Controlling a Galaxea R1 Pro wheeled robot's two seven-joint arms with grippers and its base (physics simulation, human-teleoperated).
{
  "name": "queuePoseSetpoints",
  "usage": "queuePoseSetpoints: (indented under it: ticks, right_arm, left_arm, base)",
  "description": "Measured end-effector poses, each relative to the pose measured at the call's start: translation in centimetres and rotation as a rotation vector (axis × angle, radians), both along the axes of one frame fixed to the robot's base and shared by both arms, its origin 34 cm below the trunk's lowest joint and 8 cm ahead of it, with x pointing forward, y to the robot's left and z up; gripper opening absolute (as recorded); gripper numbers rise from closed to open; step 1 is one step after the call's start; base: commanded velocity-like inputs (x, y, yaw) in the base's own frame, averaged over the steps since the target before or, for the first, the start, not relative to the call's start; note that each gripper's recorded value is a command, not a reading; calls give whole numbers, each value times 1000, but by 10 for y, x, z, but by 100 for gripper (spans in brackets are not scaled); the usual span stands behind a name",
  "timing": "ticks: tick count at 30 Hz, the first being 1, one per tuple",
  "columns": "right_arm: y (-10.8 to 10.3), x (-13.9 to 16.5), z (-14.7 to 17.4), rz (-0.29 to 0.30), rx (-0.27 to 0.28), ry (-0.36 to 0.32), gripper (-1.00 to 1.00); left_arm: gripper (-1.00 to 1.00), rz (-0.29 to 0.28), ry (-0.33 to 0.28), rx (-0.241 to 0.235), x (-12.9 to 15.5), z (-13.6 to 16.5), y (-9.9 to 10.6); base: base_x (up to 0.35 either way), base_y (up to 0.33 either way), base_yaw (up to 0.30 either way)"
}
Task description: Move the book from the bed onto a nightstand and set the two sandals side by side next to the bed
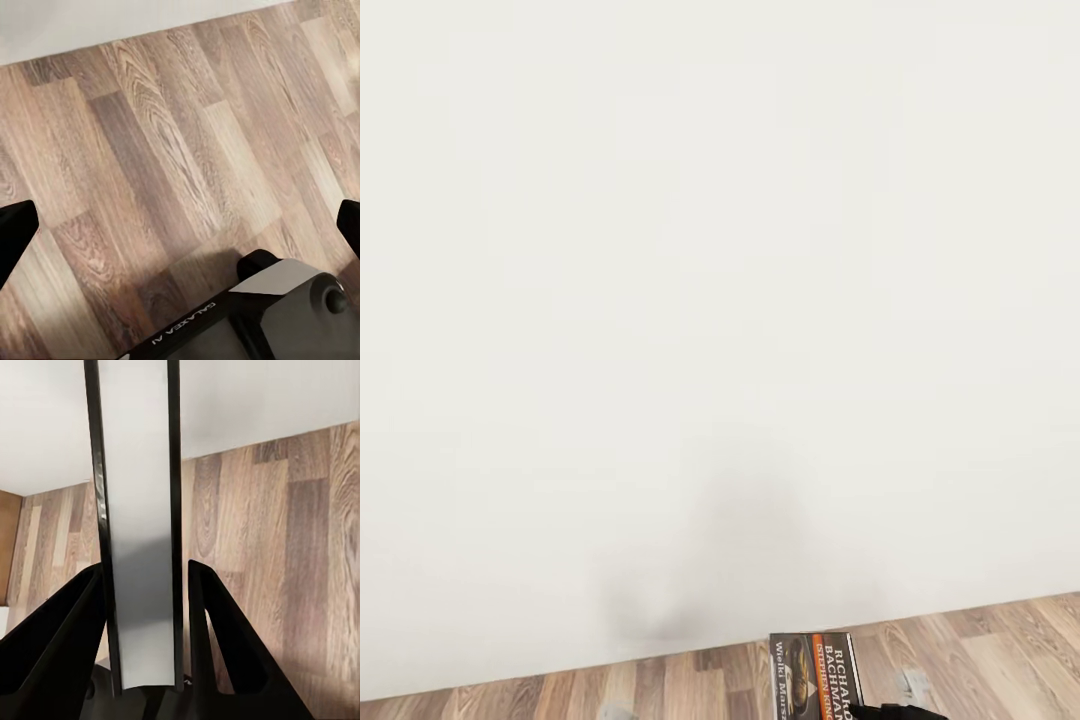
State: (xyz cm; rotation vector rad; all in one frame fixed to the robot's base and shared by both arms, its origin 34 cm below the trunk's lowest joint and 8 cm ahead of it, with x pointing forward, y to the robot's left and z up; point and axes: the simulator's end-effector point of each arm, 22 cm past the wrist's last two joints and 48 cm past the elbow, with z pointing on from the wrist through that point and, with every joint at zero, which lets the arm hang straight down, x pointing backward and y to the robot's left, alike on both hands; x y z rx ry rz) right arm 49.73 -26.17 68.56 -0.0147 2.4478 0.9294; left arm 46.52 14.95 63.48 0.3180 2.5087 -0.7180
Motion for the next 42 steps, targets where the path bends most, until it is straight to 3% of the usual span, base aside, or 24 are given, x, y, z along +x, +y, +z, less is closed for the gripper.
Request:
queuePoseSetpoints:
  ticks: [13,42]
  right_arm:
    - [0,0,0,1,1,0,-100]
    - [-1,-2,-4,-2,1,11,-100]
  left_arm:
    - [100,0,0,0,0,0,0]
    - [100,0,10,0,-2,-4,0]
  base:
    - [310,0,-16]
    - [7,0,-265]
